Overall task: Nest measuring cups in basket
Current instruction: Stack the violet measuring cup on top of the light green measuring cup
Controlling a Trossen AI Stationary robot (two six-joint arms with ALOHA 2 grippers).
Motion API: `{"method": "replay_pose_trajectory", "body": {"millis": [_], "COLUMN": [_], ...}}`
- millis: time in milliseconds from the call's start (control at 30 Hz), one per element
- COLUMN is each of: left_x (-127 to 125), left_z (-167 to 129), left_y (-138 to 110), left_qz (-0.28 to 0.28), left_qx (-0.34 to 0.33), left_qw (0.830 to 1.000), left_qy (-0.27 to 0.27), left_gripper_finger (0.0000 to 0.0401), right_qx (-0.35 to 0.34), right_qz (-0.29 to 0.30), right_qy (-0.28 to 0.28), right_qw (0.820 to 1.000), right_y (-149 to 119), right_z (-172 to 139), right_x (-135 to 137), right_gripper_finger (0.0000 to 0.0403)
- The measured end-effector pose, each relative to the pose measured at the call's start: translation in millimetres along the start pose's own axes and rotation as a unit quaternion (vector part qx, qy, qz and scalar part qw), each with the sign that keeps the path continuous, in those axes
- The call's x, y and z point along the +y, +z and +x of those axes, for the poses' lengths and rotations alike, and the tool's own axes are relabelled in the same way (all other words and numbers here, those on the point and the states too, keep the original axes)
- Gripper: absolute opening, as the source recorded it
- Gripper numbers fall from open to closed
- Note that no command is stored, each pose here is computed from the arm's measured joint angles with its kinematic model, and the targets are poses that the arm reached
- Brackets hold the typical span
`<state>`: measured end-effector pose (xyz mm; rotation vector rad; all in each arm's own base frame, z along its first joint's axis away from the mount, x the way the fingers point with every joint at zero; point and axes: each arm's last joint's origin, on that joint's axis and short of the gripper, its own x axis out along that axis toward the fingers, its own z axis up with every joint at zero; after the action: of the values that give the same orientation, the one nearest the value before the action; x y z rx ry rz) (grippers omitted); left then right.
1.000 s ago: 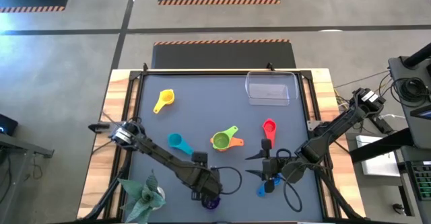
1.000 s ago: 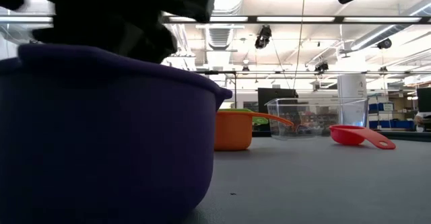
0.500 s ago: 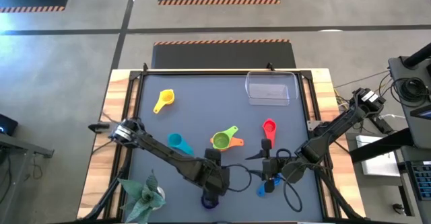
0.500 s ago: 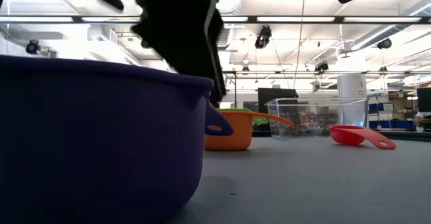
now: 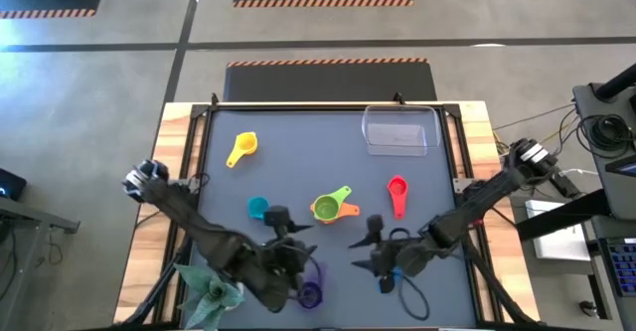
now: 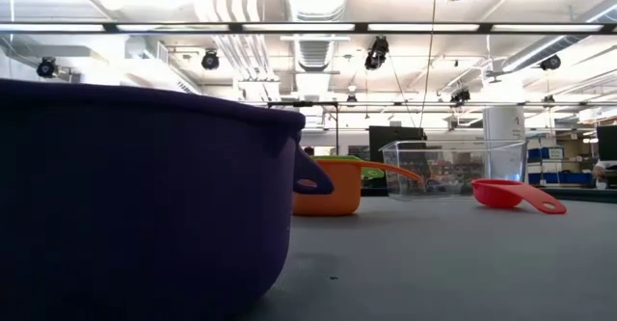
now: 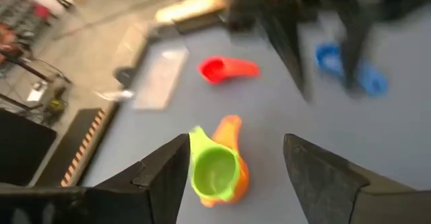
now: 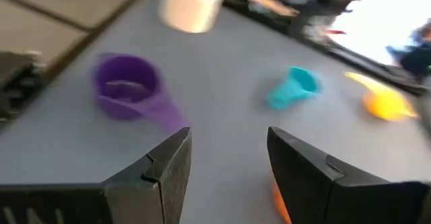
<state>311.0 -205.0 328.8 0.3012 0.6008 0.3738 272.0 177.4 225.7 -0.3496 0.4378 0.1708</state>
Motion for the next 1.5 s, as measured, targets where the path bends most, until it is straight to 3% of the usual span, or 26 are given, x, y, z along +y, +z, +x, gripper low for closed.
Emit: {"method": "replay_pose_trajectory", "body": {"millis": [133,333,600,800,900,1033,1267,1500], "left_x": [17,26,37,44,47,51,51,55], "left_z": [-15,-18,-22,-22,-22,-19,-6,-5], "left_y": [8,2,-14,-36,-51,-70,-97,-97], "left_qz": [-0.037,-0.067,-0.118,-0.154,-0.173,-0.19,-0.207,-0.219], "left_qx": [-0.04,-0.067,-0.138,-0.256,-0.317,-0.368,-0.385,-0.39], "left_qw": [0.998,0.995,0.983,0.951,0.926,0.904,0.894,0.89], "left_qy": [0.021,0.013,-0.01,-0.081,-0.111,-0.105,-0.094,-0.089], "left_gripper_finger": [0.0203,0.0166,0.0126,0.0097,0.0083,0.007,0.0058,0.0058], "right_qx": [0.028,0.077,0.117,0.137,0.154,0.167,0.166,0.16], "right_qz": [-0.011,-0.03,-0.059,-0.045,-0.034,-0.023,-0.027,-0.03], "right_qy": [0.064,0.144,0.16,0.182,0.199,0.211,0.242,0.246], "right_qw": [0.997,0.986,0.978,0.973,0.967,0.963,0.956,0.956], "right_y": [10,23,31,19,9,-1,-7,-6], "right_z": [31,69,104,127,137,146,150,151], "right_x": [3,11,13,-1,-9,-15,-15,-15], "right_gripper_finger": [0.0192,0.0231,0.0297,0.0329,0.0334,0.0335,0.0329,0.0315]}}
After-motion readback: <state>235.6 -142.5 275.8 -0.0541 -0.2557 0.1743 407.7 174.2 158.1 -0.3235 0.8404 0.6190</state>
